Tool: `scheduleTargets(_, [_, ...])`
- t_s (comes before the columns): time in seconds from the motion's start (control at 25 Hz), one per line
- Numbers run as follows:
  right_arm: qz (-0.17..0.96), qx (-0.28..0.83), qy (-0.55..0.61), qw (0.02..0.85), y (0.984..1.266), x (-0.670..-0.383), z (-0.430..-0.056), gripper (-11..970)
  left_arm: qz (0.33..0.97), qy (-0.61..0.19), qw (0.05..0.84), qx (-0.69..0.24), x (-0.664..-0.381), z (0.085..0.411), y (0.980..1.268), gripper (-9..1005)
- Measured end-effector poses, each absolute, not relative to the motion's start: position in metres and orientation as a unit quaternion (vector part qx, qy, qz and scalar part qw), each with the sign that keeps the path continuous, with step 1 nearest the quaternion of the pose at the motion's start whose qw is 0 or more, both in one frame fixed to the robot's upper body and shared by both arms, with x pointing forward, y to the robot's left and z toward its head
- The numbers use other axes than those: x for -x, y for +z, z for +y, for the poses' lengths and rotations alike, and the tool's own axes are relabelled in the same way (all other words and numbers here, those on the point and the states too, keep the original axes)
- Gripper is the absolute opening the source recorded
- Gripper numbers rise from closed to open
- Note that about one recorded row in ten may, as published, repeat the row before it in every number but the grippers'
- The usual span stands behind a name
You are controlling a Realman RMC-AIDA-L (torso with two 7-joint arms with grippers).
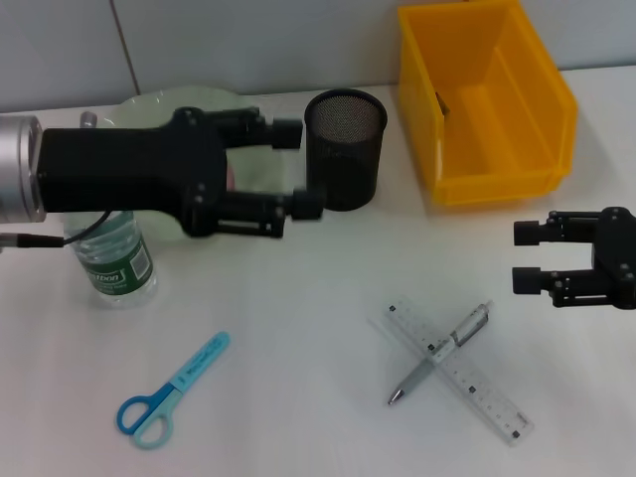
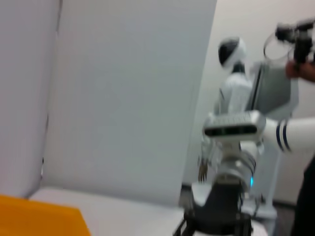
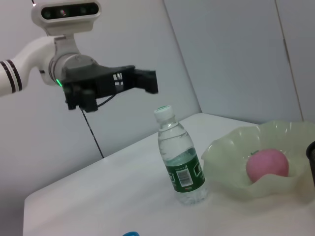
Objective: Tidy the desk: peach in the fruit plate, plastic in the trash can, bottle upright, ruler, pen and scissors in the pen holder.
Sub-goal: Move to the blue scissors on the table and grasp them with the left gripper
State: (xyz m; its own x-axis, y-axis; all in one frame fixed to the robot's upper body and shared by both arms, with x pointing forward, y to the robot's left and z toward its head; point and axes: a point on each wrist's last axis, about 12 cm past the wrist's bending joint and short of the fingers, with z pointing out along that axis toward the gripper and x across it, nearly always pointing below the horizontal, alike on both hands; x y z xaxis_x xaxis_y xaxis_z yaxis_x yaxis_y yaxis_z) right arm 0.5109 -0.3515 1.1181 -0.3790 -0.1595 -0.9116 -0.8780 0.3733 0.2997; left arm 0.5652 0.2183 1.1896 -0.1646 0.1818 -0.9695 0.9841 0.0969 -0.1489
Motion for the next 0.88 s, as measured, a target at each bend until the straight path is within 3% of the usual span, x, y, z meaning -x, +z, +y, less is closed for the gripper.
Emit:
scheduleTargets(0.44, [0.718,0.364,0.425,0.413,1.12,-0.508,-0.358,724,0.695,-0.321,0.326,-0.555,-0.546,0.205,1.233,848])
scheduleTargets(0.68, [0.72,0.363,0.423,0.413,1.12,-0.508,-0.359,724,0.728,-0.285,0.297,-0.549,-0.541,0.197,1.239,848])
scheduleTargets(0.72, [0.72,0.363,0.423,0.413,1.12,-0.508,-0.359,724,0.765,-0.258,0.267,-0.526,-0.537,0.188,1.246,848])
scheduleTargets(0.88, [0.721,0.363,0.422,0.413,1.122,-0.51,-0.359,725,0.804,-0.24,0.228,-0.495,-0.534,0.176,1.247,847])
